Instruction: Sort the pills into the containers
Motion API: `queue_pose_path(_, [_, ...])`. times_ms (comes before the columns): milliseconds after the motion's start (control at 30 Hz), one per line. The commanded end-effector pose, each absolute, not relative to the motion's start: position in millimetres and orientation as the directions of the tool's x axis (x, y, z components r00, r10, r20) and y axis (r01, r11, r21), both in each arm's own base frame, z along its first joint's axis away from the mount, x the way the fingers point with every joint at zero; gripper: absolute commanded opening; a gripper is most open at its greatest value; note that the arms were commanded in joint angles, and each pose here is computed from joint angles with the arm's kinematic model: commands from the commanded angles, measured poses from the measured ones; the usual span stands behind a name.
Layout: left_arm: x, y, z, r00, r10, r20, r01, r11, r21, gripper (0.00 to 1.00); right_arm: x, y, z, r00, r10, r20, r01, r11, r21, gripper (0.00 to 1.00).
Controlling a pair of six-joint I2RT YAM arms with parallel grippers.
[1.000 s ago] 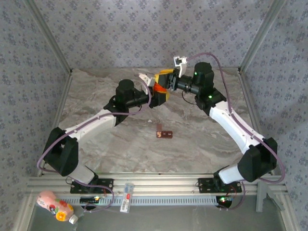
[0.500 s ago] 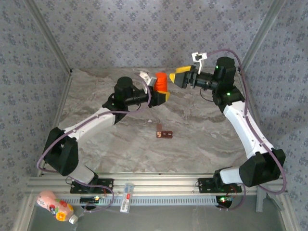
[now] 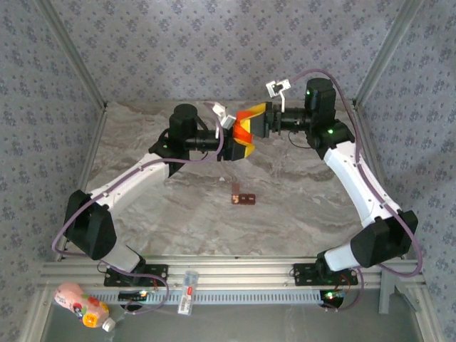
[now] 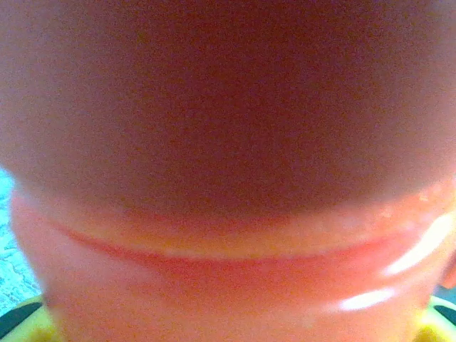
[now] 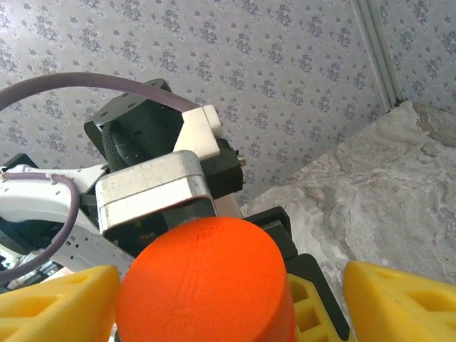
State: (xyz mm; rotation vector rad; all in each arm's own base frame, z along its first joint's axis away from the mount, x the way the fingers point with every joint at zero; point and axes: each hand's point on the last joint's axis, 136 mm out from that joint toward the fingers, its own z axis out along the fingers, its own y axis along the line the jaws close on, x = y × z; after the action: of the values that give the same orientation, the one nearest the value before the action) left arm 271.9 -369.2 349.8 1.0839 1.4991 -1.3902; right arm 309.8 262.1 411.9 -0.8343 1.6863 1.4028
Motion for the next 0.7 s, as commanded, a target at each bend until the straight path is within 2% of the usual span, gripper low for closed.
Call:
queue_pose_path(0, [265.0,-371.0,365.1,-0.259,0.057,-0.964,0.965,-0.024,-0.26,0.0,302.5,266.7,423.5,-0.463,-0.02,-0.886,-0.88,0.134,0.456,0.71])
queue_pose_path(100, [266.3,-371.3,364.8,-0.259,0.055,-0.964,0.965,-0.017,-0.261,0.0,301.4,268.6,420.5,-0.469,-0.026,-0.883,-0.877,0.13,0.463,0.53])
queue_pose_path(233, [271.8,-371.3,366.7,-0.254,0.042,-0.966,0.967,0.013,-0.254,0.0,299.8,271.6,412.1,-0.48,-0.034,-0.877,-0.87,0.145,0.471,0.43])
queue_pose_path(367, [281.4,-370.5,369.6,-0.249,0.013,-0.968,0.966,0.072,-0.247,0.0,304.2,274.5,391.8,-0.488,-0.031,-0.872,-0.851,0.237,0.468,0.33])
queue_pose_path(567, [302.5,-369.7,367.3,-0.234,-0.043,-0.971,0.948,0.213,-0.238,0.0,321.4,277.8,366.6,-0.461,0.045,-0.886,-0.78,0.456,0.429,0.26])
queue_pose_path(667, [308.0,-371.0,363.8,-0.235,-0.05,-0.971,0.94,0.243,-0.24,0.02,328.5,277.2,361.3,-0.456,0.089,-0.886,-0.752,0.493,0.436,0.25])
